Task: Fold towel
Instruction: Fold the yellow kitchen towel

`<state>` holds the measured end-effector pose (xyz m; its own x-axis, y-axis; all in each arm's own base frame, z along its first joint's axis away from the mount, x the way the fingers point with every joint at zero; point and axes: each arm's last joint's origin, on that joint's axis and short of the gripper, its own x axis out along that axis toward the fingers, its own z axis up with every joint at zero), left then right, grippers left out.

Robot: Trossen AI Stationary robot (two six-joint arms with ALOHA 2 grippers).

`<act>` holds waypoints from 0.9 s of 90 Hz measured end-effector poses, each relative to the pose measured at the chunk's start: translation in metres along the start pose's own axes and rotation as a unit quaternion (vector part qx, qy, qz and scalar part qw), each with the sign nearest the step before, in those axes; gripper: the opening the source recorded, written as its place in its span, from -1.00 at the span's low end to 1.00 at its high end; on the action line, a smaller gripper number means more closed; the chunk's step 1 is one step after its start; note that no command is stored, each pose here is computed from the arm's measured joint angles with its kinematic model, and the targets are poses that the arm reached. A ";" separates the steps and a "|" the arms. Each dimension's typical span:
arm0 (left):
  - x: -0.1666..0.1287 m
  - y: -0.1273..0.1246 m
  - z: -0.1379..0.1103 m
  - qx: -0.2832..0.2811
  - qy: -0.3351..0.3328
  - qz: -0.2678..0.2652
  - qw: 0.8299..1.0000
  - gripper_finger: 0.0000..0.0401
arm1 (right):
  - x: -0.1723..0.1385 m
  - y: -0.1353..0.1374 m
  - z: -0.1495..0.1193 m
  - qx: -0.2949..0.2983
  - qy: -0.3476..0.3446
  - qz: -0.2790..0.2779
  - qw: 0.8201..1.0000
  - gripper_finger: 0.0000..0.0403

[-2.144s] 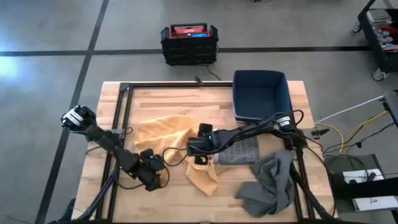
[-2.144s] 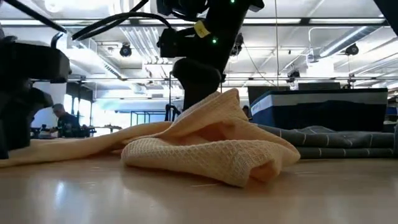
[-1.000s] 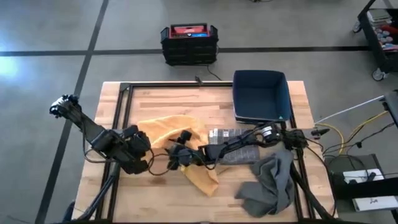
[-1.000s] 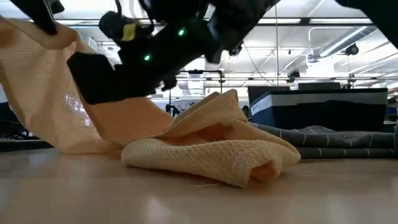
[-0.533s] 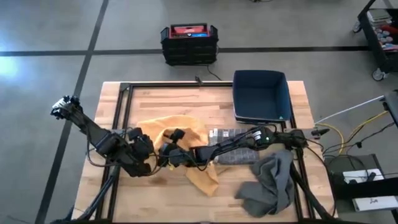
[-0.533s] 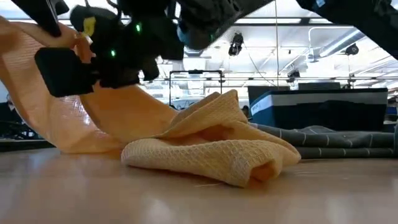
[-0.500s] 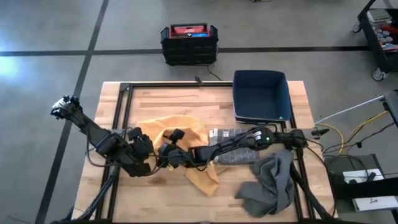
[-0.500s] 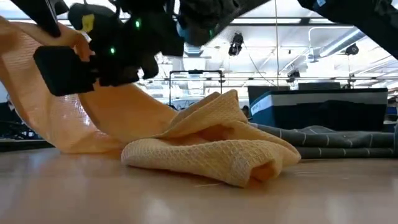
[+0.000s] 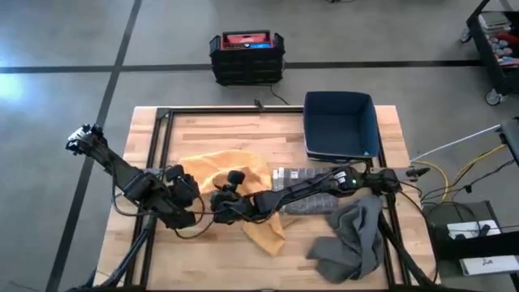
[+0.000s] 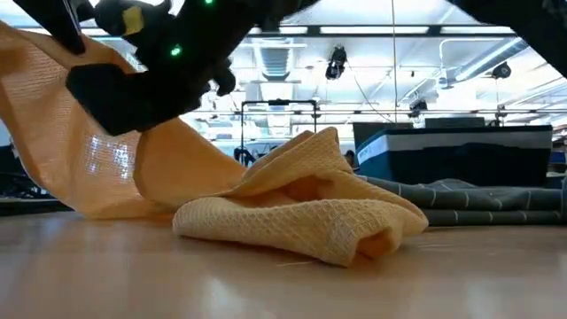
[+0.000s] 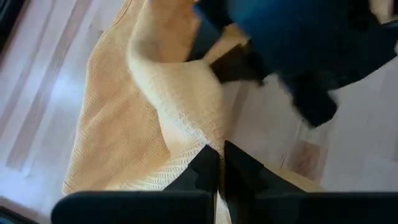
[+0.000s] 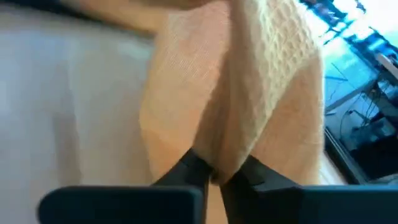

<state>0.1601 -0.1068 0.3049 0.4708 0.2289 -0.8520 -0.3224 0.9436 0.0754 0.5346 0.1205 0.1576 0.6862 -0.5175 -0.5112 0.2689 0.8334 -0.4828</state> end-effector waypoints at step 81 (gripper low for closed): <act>0.056 -0.138 -0.055 -0.001 0.180 -0.186 0.966 -1.00 | -0.178 0.098 -0.031 -0.031 0.228 0.502 0.834 -0.82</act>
<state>0.1856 -0.2378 0.2182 0.2385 -0.2249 -0.9447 -0.1867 0.9441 -0.2719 0.4176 0.2881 0.1793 0.2132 0.4029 -0.8901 -0.3315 0.8868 0.3220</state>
